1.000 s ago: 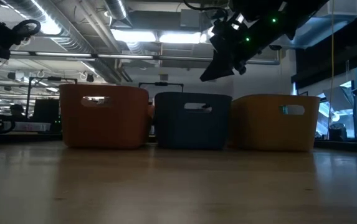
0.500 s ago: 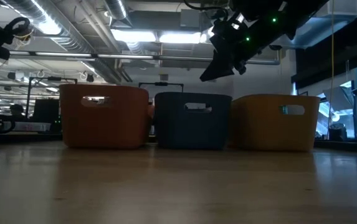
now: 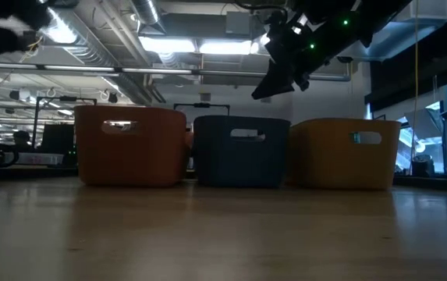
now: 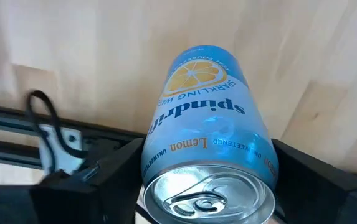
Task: Sort soda cans
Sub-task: Put the blue-white soda can into the blue bin
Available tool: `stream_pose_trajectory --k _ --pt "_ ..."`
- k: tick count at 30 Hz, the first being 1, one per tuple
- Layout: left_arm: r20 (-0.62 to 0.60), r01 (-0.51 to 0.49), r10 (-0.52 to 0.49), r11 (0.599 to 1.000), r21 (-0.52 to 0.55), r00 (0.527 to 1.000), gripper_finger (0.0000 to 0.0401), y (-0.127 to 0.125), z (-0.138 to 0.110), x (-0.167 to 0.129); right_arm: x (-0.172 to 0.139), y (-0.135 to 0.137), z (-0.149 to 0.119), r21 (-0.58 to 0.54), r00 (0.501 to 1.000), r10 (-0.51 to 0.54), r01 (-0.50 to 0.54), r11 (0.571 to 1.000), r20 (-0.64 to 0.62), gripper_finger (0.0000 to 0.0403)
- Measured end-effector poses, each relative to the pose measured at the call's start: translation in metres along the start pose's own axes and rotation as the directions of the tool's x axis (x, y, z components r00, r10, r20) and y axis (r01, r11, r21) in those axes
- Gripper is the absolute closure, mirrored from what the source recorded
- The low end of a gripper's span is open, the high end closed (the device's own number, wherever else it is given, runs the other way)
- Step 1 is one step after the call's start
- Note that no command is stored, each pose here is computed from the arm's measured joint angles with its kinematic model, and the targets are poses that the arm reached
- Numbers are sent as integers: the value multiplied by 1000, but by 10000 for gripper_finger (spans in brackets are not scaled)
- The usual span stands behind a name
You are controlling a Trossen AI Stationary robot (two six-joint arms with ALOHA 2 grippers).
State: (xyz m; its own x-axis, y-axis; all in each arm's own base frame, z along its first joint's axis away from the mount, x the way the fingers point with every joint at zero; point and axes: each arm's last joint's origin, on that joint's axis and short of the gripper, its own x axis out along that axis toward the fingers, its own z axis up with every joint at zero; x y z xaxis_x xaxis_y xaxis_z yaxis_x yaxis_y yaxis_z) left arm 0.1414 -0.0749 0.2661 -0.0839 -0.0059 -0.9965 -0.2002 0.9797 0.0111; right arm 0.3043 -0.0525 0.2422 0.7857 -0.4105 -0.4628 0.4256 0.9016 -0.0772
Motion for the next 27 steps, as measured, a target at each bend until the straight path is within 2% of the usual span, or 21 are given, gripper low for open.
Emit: stream_pose_trajectory --k 5,10,14,19,24,25,27 --pt "99 19 -13 998 -58 995 111 7 6 -38 -9 -2 5 5 1000 9 -9 1000 19 395" --pt "298 51 -26 996 -76 954 111 16 15 -79 -19 -1 15 13 986 141 -143 990 85 395" --pt "486 61 -31 997 -45 874 111 22 25 -105 -22 2 25 7 952 251 -257 966 175 395" --pt "662 15 -20 1000 14 749 111 31 45 -122 -22 7 38 -29 872 375 -386 922 316 395" --pt "754 -54 15 998 27 657 111 44 67 -129 -15 13 44 -55 789 444 -468 882 423 395" --pt "765 -67 23 997 27 644 111 46 74 -129 -13 16 45 -62 771 462 -487 871 439 395" --pt "771 -99 45 995 24 635 111 51 84 -127 -8 19 43 -65 763 465 -491 869 449 395"
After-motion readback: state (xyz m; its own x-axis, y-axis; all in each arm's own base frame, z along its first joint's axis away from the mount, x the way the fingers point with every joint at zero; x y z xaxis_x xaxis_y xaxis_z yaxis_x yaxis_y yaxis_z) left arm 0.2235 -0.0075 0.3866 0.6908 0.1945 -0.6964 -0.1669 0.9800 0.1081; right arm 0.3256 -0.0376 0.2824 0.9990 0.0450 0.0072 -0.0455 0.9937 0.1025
